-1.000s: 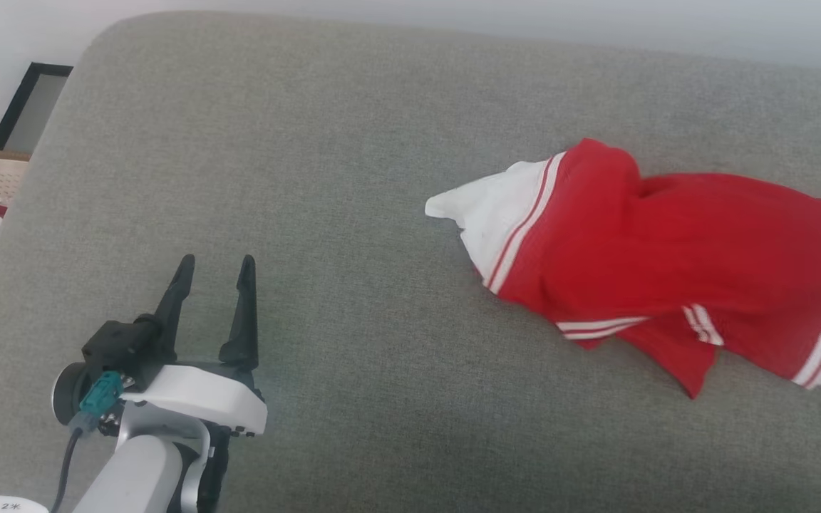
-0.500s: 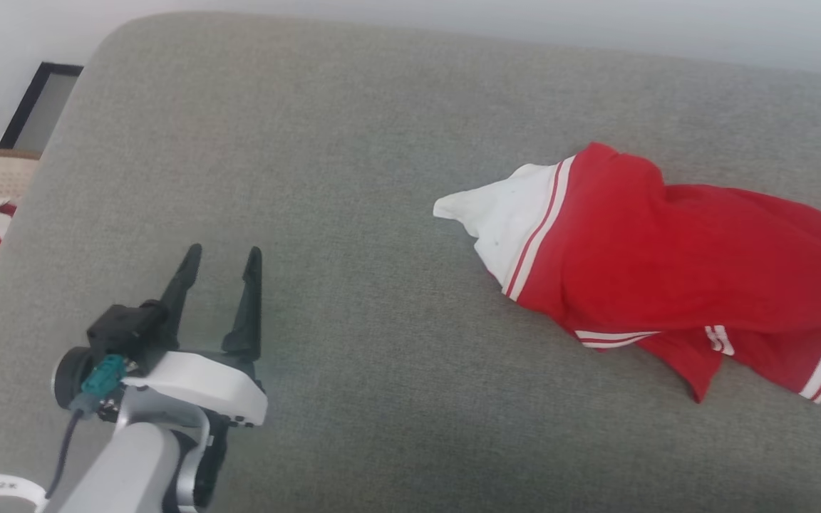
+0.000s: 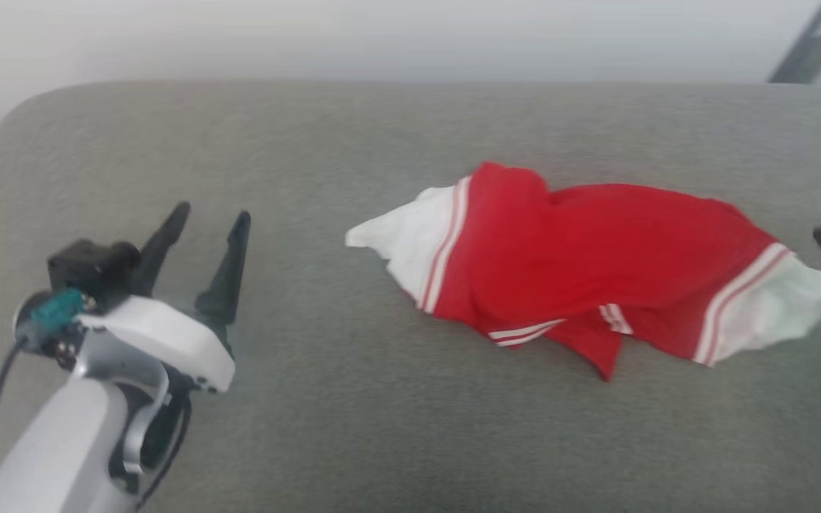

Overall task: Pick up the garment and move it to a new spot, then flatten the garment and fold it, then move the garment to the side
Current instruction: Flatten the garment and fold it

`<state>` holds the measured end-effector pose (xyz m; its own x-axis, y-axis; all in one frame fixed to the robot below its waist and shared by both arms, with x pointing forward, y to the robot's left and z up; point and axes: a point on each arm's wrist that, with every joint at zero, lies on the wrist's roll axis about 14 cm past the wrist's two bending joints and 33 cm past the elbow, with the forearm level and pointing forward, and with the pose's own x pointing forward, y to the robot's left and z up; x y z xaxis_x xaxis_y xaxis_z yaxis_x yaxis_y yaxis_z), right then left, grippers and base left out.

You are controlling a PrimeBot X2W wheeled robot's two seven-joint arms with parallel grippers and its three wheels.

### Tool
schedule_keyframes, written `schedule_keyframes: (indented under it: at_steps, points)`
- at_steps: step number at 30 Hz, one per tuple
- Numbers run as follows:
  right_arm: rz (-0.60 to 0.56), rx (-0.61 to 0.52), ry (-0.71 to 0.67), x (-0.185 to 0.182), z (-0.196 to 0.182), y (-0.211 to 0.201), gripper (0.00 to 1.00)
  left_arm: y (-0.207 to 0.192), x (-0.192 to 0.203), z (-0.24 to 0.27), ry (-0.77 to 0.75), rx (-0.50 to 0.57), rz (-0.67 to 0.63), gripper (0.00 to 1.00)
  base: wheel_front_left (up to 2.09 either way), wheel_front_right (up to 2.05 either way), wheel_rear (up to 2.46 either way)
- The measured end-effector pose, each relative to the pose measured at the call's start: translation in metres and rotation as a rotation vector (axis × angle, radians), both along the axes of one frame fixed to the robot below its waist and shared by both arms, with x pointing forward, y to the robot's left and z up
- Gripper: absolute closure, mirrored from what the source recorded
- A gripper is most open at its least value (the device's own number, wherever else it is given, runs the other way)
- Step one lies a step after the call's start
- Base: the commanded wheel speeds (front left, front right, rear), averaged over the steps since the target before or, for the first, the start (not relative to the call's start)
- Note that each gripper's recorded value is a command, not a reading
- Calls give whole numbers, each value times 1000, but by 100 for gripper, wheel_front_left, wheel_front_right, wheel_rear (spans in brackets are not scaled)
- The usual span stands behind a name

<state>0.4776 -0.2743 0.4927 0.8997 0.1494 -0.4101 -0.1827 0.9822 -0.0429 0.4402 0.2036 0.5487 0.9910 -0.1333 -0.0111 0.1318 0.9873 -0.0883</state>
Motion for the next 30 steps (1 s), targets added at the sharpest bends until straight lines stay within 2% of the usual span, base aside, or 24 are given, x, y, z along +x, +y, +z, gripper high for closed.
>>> schedule_keyframes:
  at_steps: [1,8,13,17,24,30]
  points:
    - [0,0,0,0,0,0,0,0,0,0,0,0,0,0,0,0,0]
    - [-65,12,-340,-17,63,-18,0,-44,32,20,12,28,-160,0,0,0,0]
    - [-141,13,-473,-39,78,-35,0,-70,60,16,79,43,-238,0,0,0,0]
    - [-212,10,-503,-58,74,-50,0,-90,78,-13,230,72,-293,0,0,0,0]
    - [-300,20,-443,-78,45,-63,0,-110,87,-88,595,138,-354,0,0,0,0]
    - [-346,19,-394,-84,27,-74,0,-103,86,-136,848,206,-319,0,0,0,0]
